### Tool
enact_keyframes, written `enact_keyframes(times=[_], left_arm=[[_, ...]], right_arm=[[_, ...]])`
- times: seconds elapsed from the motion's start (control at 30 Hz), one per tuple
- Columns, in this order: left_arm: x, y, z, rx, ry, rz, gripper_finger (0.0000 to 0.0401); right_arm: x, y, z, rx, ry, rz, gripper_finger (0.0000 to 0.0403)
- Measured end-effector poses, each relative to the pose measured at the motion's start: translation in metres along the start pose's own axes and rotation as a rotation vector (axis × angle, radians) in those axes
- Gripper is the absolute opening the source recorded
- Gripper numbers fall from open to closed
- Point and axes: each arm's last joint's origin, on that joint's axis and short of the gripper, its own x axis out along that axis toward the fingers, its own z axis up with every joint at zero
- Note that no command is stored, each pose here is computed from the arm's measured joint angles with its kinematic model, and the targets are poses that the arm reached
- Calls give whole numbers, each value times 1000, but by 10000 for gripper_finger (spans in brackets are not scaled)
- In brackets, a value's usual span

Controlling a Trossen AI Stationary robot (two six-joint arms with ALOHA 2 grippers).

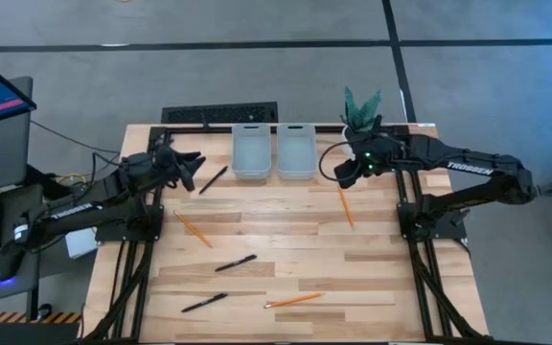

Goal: Sort pens & pencils
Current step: Put the top right orange pencil into the right gray bin

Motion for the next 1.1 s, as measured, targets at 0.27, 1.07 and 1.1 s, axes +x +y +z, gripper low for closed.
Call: enact_keyframes(times=[0.27, 1.07, 1.1], left_arm=[[1, 0, -2, -3, 28, -5, 132], [0, 4, -11, 37, 114, 29, 132], [0, 4, -11, 38, 117, 30, 132]], right_arm=[[32, 2, -4, 65, 153, -139, 123], [88, -5, -3, -140, 227, -427, 123], [85, -9, -5, -132, 215, -418, 123]])
